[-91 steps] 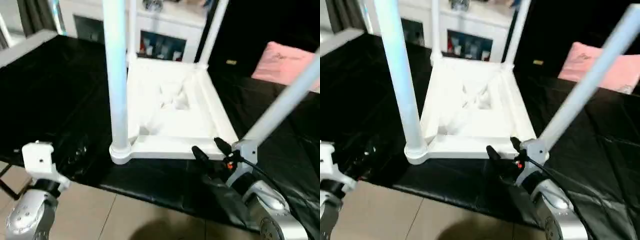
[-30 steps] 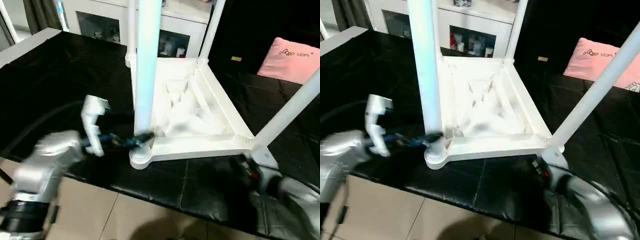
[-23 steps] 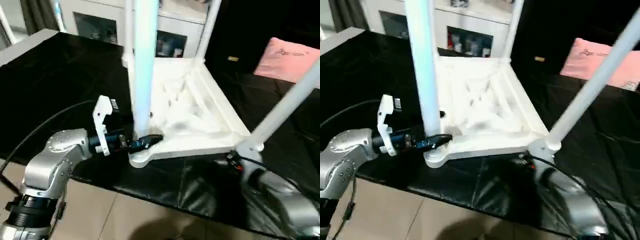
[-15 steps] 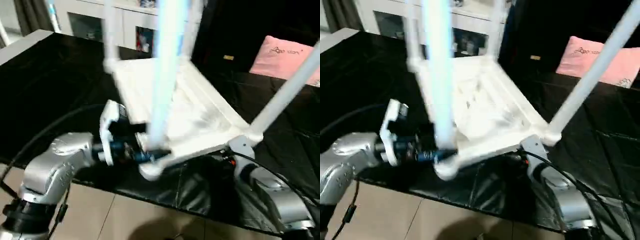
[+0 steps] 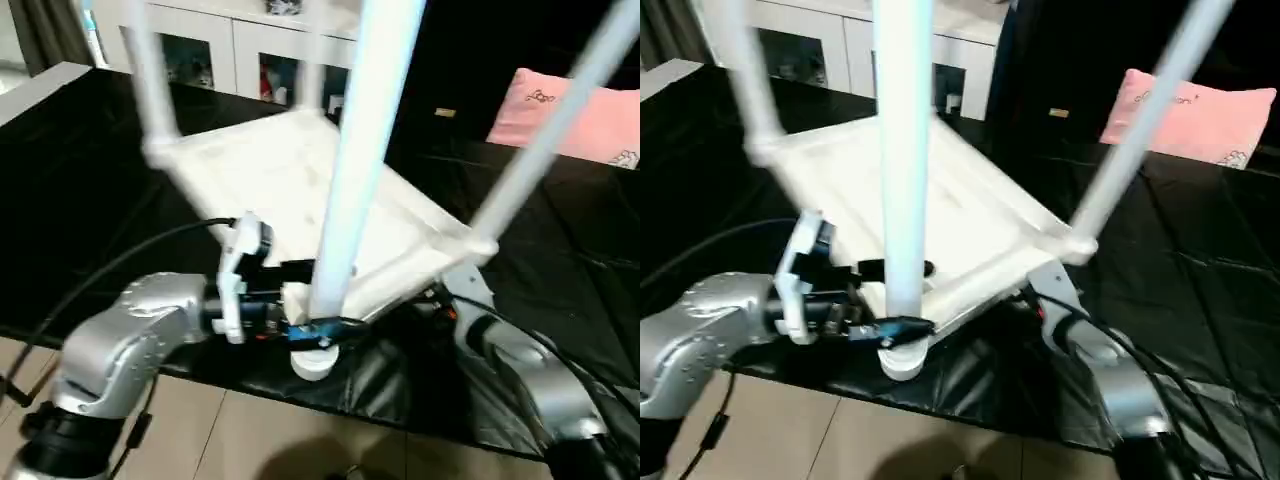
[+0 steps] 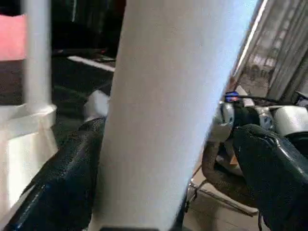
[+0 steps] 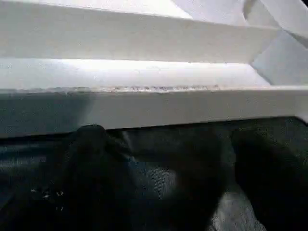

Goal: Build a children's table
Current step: Rotate table base

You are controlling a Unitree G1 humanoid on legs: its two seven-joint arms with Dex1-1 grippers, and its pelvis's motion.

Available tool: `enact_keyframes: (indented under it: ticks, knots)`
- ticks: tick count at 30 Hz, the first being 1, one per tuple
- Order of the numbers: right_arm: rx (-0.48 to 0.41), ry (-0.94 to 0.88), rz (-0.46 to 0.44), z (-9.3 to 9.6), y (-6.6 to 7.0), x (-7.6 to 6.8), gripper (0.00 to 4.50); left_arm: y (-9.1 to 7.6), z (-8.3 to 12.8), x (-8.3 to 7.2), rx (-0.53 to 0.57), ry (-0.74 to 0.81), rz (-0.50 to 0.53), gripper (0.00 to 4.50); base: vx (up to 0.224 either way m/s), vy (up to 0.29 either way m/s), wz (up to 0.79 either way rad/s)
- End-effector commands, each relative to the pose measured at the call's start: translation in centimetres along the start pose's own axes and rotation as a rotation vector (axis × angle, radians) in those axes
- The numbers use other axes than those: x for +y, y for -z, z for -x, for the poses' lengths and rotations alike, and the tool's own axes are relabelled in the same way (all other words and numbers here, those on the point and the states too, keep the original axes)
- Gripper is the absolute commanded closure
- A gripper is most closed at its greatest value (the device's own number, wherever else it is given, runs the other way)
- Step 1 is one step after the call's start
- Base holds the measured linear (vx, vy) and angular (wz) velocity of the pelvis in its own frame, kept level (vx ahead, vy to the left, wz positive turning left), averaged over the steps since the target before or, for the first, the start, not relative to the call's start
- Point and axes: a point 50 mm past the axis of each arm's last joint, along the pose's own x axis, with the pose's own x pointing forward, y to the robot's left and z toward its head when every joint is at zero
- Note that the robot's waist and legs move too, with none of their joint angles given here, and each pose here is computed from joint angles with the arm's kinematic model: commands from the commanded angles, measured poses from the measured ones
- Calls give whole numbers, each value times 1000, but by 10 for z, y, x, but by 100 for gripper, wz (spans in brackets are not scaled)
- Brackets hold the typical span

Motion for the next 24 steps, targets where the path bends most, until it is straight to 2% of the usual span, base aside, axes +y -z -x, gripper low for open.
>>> enact_keyframes:
  ticks: [1,4,6,9,11,16,18,20,21,23,24]
  knots:
    - [-65,-46,31,-10,-17,13,0,-3,-14,-7,-5,63,-25,3,0,0,0]
    - [-72,-48,31,-15,-20,15,0,-4,-18,-1,-12,28,-42,3,0,0,0]
    - [-80,-31,25,-23,-25,15,0,-5,-22,14,-19,-59,-81,3,0,0,0]
    - [-85,-23,13,-26,-26,15,0,-7,-24,20,-23,-96,-97,3,0,0,0]
    - [-111,-33,-26,-32,-30,16,0,-11,-31,32,-44,-137,-127,3,0,0,0]
    - [-136,-51,-50,-35,-33,18,0,-17,-40,38,-74,-149,-145,3,0,0,0]
    - [-120,20,-79,-36,-30,11,0,-23,-51,51,-124,-218,-180,3,0,0,0]
    - [-119,49,-100,-35,-28,6,0,-24,-52,54,-133,-241,-188,3,0,0,0]
    - [-120,57,-107,-34,-28,5,0,-24,-52,55,-135,-244,-189,3,0,0,0]
    - [-154,117,-146,-22,-22,-9,0,-16,-46,52,-122,-222,-182,3,0,0,0]
    - [-156,120,-146,-22,-22,-9,0,-15,-45,52,-121,-221,-181,3,0,0,0]
